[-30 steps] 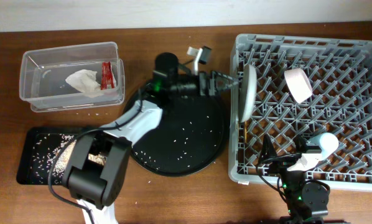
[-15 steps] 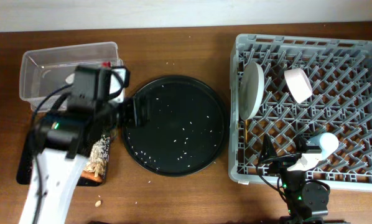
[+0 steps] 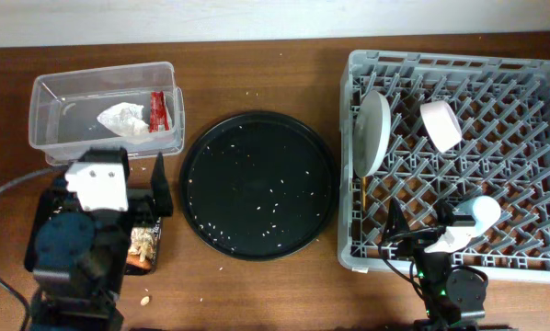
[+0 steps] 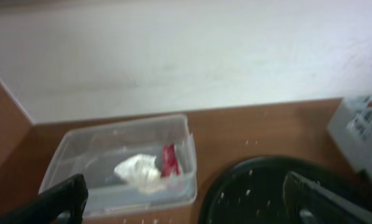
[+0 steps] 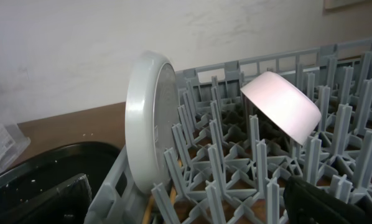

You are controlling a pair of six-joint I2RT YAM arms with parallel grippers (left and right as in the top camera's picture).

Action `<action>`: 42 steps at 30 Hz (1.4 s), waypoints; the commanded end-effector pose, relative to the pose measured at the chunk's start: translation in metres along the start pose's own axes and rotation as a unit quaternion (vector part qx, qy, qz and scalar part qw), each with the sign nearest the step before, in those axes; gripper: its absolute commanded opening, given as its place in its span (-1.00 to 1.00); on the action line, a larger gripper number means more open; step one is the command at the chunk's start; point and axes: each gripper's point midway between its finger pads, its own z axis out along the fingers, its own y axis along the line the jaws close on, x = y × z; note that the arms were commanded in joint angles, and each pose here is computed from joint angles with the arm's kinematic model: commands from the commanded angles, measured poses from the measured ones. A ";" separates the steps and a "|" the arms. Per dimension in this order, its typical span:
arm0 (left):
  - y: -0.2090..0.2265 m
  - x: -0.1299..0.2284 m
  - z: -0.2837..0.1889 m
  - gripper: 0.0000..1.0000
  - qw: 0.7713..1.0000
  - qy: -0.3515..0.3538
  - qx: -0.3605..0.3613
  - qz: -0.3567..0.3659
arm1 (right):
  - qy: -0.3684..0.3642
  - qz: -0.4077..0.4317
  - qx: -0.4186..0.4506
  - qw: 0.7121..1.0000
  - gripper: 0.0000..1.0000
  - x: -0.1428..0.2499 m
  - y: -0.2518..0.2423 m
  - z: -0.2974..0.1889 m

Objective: Sort waste into correct bins and load items into the dishwasher rack

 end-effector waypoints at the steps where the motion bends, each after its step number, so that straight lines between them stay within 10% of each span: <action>1: 0.006 0.059 -0.004 0.99 1.000 -0.015 -0.020 0.007 | 0.002 0.003 0.003 1.000 0.96 0.002 -0.002 0.000; 8: 0.008 0.144 0.001 0.99 0.992 -0.120 -0.043 -0.009 | 0.002 0.003 0.003 1.000 0.96 0.002 -0.002 0.000; 13: 0.004 0.188 0.017 0.99 0.997 -0.072 -0.040 -0.003 | 0.002 0.003 0.003 1.000 0.96 0.002 -0.002 0.000; 42: 0.005 0.188 0.017 0.99 0.997 -0.072 -0.041 -0.003 | 0.002 0.003 0.003 1.000 0.96 0.002 -0.002 0.000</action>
